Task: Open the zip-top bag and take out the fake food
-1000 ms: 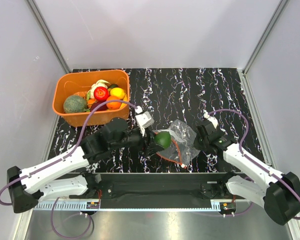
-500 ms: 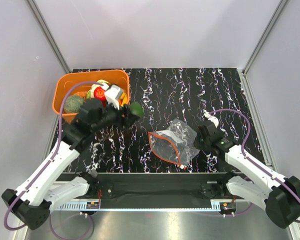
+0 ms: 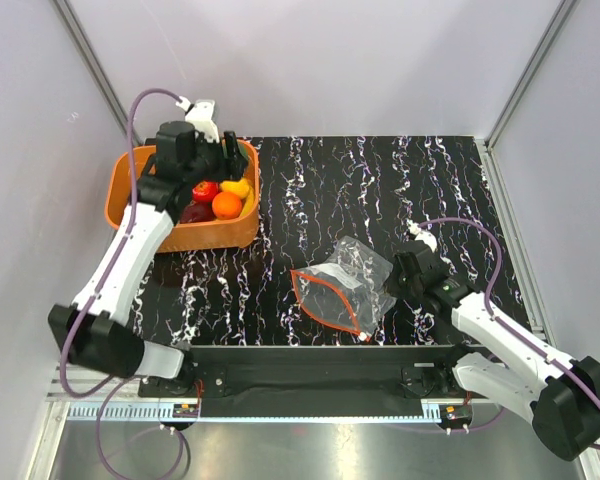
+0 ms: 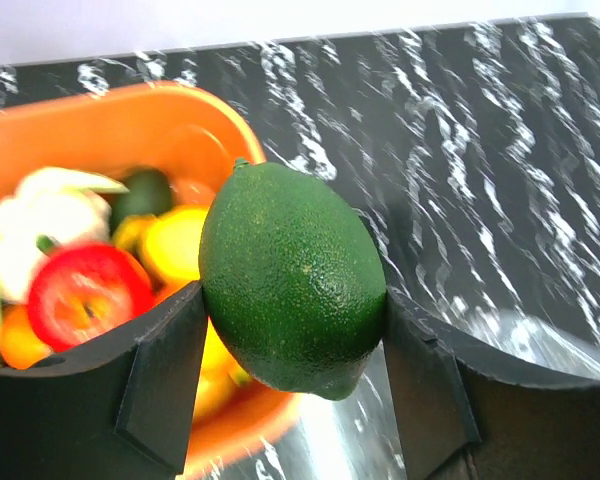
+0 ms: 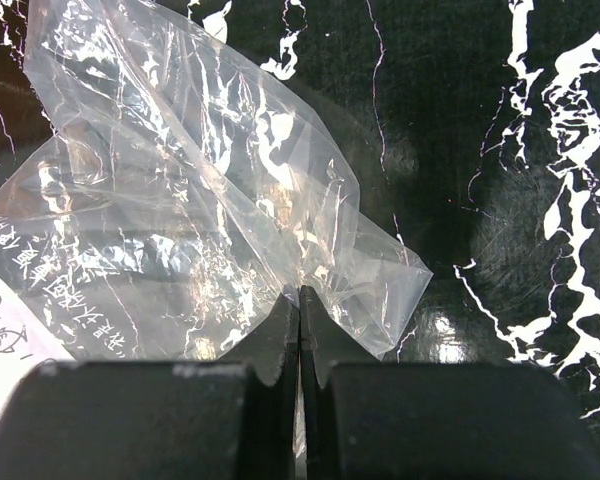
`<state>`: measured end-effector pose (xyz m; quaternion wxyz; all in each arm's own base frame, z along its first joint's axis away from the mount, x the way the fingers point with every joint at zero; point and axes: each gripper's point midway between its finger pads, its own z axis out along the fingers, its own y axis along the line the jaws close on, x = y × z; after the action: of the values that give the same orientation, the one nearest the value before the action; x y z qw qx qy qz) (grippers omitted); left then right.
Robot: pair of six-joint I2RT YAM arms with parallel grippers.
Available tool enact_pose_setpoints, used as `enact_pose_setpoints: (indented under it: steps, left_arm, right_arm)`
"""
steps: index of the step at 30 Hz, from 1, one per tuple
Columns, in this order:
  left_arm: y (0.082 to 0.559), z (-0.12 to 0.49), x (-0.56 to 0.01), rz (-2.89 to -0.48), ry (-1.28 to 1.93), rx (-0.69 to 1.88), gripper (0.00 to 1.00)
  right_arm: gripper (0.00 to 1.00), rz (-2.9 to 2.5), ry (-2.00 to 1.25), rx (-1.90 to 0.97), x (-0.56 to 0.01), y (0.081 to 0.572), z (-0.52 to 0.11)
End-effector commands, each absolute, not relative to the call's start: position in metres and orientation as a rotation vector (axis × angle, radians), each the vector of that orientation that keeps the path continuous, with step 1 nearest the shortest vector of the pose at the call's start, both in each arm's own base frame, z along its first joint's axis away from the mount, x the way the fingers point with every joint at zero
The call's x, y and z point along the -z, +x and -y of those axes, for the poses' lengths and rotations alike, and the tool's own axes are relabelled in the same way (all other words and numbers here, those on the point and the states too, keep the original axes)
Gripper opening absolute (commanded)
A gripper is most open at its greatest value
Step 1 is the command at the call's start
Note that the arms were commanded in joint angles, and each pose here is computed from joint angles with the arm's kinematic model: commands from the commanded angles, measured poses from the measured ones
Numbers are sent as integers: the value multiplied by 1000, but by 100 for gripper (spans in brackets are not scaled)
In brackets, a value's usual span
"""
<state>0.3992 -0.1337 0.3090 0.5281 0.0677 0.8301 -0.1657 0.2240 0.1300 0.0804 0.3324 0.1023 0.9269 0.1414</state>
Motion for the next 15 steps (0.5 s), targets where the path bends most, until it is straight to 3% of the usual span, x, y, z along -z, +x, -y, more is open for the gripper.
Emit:
enact_pose_setpoints:
  steps: [1,5,7,8,9,10,13,15]
  left_arm:
    - [442,119,-333,-1908,108,290,33]
    - [487,111,-299,-2003,70,188,34]
    - [497,107,-290,-2028,67,157,42]
    - [506,105,-282,-2045,56,139,50]
    - [508,102,-278,-2057,49,130,67]
    - [511,101,-275,-2067,41,132,78]
    - [515,97,-266,-2084,27,143,93]
    - [512,99,-263,-2088,43,161,98]
  right_arm:
    - [0,-2384,245,-410,-88,230,-135]
    - [0,-2383,248,-419,-87,226,-134]
    - [0,-2379,248,-422,-89,225,-133]
    - [0,-2378,252,-415,-88,225,-132]
    - [0,-2372,251,-419,-90,225,-132]
    - [0,-2372,253,-419,-91,224,-132]
    - [0,-2363,254,-423,-92,224,-131]
    - [0,-2362,253,-419,-92,224,-131]
